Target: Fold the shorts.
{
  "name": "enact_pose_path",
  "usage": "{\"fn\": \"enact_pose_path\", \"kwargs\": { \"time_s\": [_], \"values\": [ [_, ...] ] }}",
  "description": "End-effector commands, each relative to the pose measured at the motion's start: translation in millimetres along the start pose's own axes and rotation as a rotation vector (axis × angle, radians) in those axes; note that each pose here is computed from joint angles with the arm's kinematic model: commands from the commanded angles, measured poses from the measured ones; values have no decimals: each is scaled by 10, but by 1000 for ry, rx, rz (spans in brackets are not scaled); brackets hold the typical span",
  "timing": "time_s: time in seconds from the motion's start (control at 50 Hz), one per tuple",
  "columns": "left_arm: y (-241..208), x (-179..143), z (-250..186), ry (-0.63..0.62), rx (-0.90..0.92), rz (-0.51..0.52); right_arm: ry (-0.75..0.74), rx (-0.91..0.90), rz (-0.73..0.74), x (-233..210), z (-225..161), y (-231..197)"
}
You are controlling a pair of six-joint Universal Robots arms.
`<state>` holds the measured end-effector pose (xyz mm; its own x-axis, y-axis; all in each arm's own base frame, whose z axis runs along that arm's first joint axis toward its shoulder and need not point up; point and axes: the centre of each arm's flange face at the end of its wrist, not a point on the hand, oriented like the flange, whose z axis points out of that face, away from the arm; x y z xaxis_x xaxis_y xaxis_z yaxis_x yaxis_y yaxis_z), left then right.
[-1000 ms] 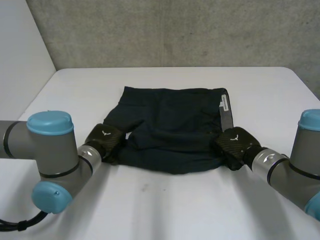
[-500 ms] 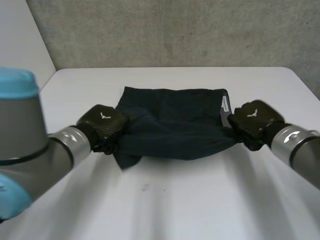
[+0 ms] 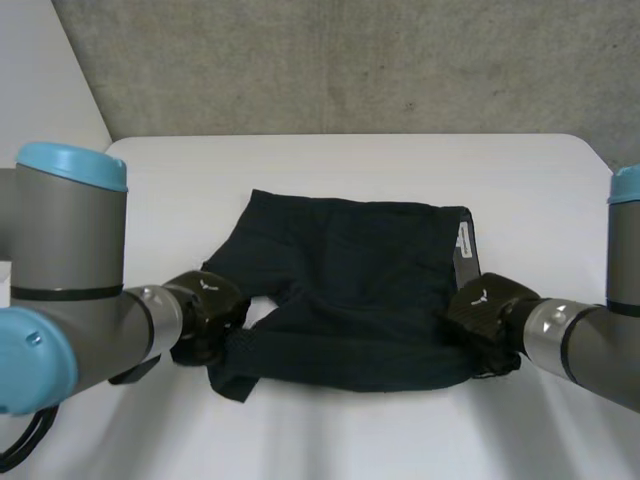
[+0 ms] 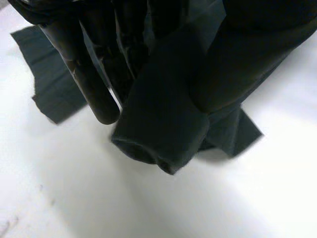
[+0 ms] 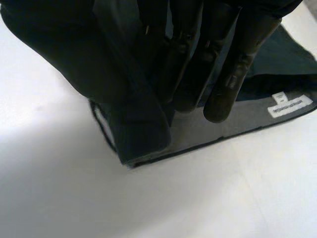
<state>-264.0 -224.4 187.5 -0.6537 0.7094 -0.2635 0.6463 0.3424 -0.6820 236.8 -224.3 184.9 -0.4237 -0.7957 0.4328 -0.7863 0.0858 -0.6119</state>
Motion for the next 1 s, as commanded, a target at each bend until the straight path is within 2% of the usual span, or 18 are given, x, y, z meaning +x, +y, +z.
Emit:
{"fn": "enact_pose_path", "kwargs": {
  "time_s": [0.02,0.1,0.22,0.44,0.5,0.58,0.74,1.0],
  "values": [
    [-133,-37,76,-14,48,2,44,75,91,42,91,-120],
    [-154,-10,28,-20,73,6,47,84,128,53,117,-123],
    [-261,-46,-286,-84,212,-6,89,95,185,101,286,-83],
    [198,296,-619,-66,244,-49,130,99,257,125,426,-7],
    [275,340,-593,-73,251,-84,142,106,265,131,441,5],
    [385,324,-490,-143,248,-134,137,96,269,113,439,35],
    [528,485,-297,-147,170,-103,130,89,270,67,441,71],
    [480,482,-22,-145,176,-108,124,84,272,45,441,91]
  ]
}}
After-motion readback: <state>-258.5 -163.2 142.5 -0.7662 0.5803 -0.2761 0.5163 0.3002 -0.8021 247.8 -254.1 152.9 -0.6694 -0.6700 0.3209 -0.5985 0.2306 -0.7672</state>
